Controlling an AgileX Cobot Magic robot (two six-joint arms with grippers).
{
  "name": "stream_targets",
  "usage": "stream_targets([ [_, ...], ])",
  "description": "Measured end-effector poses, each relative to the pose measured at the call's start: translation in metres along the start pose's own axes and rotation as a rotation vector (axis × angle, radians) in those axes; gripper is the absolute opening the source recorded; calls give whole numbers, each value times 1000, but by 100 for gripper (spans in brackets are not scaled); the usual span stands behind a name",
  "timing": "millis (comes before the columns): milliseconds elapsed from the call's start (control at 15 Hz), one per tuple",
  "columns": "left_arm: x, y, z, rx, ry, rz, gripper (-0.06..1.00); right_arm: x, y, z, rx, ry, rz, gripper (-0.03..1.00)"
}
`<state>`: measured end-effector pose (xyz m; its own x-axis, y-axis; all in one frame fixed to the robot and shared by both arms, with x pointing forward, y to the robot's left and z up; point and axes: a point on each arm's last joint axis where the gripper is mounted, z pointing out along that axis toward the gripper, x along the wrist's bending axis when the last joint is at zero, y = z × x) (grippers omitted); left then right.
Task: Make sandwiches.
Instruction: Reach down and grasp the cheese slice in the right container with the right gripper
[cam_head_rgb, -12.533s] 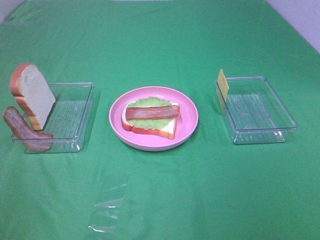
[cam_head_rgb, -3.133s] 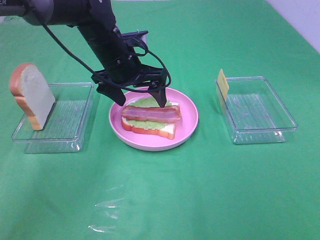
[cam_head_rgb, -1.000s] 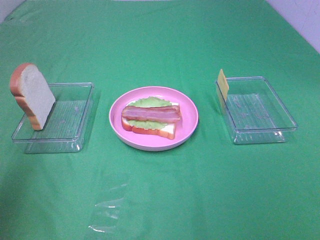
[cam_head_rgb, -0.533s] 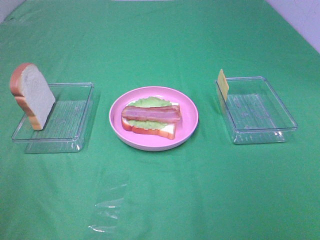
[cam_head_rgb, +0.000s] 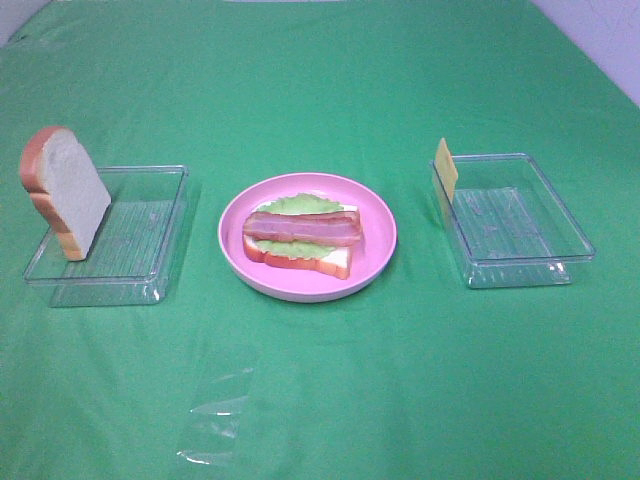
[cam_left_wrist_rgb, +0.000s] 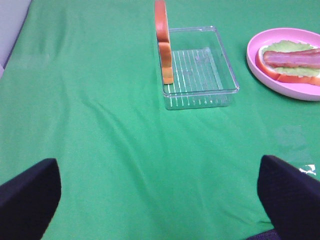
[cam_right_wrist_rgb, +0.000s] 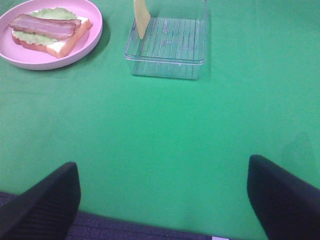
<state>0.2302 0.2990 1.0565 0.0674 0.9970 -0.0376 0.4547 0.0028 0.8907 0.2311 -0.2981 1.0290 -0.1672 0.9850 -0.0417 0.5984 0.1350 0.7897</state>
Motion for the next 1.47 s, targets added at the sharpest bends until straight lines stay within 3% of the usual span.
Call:
stream_targets([
  [1133, 0, 0, 0, -3, -1, 1, 99, 2, 1, 1, 13, 23, 16, 87],
  [1333, 0, 0, 0, -3, -1, 1, 99, -2, 22, 16, 106, -3, 21, 87],
  [1467, 0, 0, 0, -3, -1, 1, 99, -5, 42, 34, 114, -9, 25, 87],
])
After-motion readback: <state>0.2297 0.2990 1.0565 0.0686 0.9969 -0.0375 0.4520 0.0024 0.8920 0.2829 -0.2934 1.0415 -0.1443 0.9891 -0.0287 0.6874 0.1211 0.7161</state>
